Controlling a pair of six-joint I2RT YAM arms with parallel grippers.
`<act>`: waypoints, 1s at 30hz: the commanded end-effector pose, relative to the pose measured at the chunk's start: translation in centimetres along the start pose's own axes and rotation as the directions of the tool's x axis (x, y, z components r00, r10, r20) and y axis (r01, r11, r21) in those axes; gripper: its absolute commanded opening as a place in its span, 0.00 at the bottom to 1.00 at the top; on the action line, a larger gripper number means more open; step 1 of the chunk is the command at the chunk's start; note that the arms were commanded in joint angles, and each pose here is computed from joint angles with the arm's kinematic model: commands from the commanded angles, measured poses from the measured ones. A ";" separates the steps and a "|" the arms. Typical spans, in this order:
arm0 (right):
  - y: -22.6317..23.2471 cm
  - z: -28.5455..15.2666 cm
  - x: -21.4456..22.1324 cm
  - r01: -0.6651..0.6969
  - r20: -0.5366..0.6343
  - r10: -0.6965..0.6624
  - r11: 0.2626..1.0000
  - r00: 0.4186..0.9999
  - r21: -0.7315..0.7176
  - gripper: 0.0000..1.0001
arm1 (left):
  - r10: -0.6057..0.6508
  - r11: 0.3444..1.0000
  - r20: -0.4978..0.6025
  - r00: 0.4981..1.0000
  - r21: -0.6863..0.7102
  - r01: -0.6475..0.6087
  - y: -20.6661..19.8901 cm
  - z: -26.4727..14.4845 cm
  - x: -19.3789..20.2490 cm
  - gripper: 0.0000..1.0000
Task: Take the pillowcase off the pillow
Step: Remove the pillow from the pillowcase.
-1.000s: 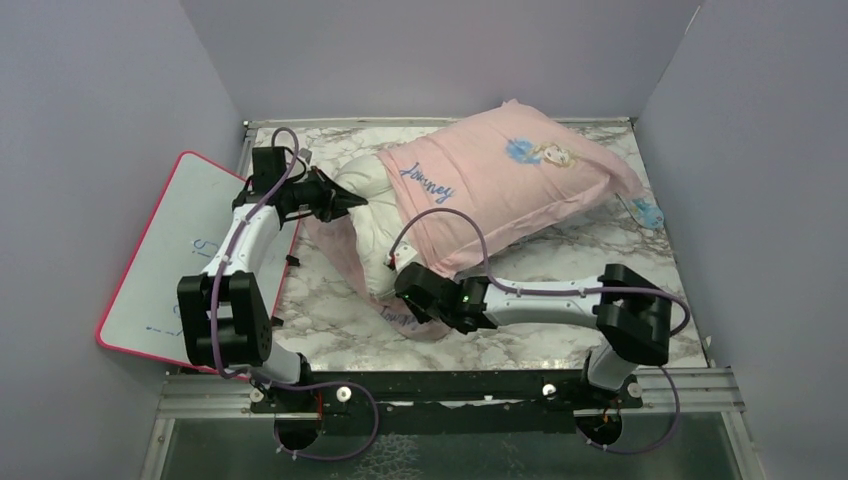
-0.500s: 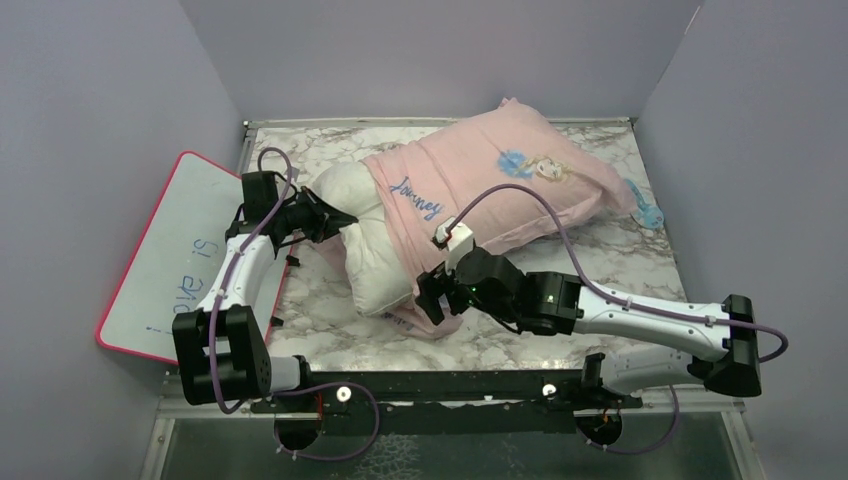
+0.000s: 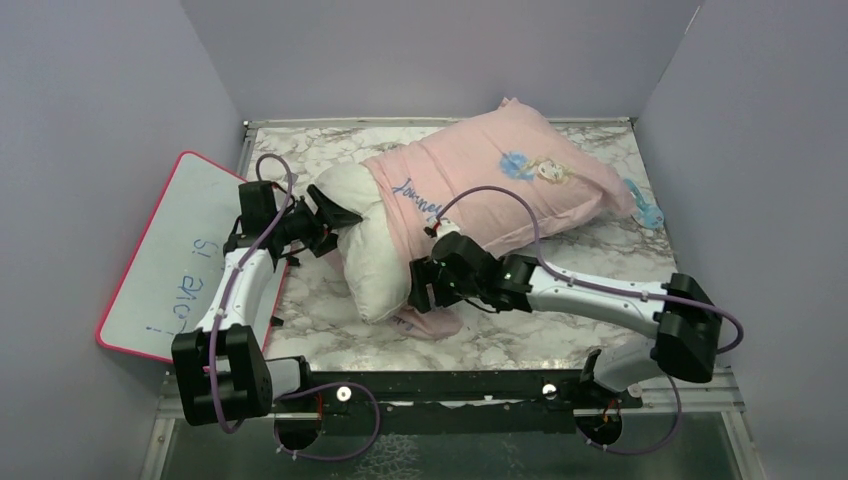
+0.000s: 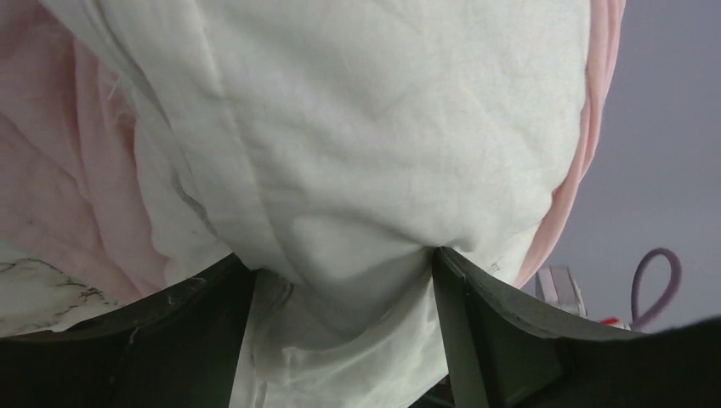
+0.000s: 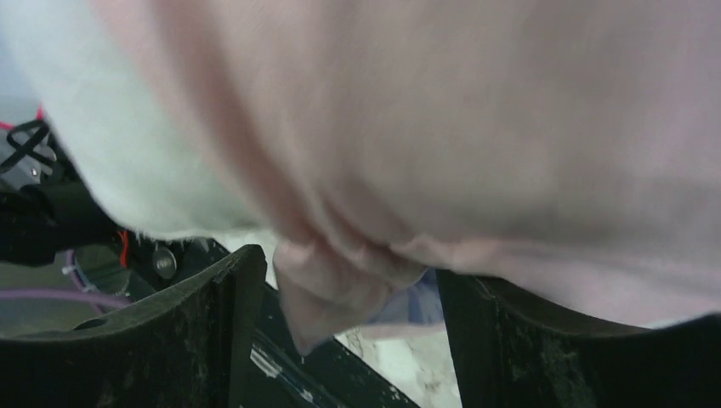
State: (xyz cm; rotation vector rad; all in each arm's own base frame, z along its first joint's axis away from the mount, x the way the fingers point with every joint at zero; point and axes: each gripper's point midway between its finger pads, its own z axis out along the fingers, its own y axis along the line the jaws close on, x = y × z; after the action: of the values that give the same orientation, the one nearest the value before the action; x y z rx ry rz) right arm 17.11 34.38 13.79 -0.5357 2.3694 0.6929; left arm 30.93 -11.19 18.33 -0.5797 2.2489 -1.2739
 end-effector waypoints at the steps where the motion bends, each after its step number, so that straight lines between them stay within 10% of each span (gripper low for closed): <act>1: 1.6 2.9 -1.5 -0.106 -0.006 0.106 0.990 0.994 -0.090 0.69 | 0.020 0.999 -0.004 1.000 -0.033 -0.020 1.4 -0.8 1.8 0.79; 9: -1.1 3.1 -4.1 -0.128 0.054 0.132 0.989 0.990 -0.075 0.02 | -0.001 0.952 0.059 0.998 -0.306 0.019 5.9 -3.4 3.7 0.85; 14: -0.6 2.6 -4.2 -0.100 0.047 0.106 0.989 0.993 -0.107 0.01 | -0.019 0.914 -0.021 1.000 -0.407 0.009 7.3 -4.8 5.8 0.98; 24: 1.7 2.7 -4.8 -0.091 0.022 0.098 0.973 0.995 -0.213 0.01 | 0.033 0.998 -0.216 0.976 -0.037 -0.042 0.7 0.1 12.8 0.96; 30: -0.7 2.3 -4.8 -0.076 0.051 0.081 0.993 0.995 -0.091 0.01 | 0.111 0.985 -0.150 0.982 -0.114 -0.129 -1.1 2.8 12.4 0.42</act>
State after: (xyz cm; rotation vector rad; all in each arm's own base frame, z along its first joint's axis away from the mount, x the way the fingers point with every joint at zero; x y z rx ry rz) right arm 20.06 34.58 11.28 -0.4766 2.4780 0.7991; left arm 19.97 -19.37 13.16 -0.3645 2.5682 -1.1876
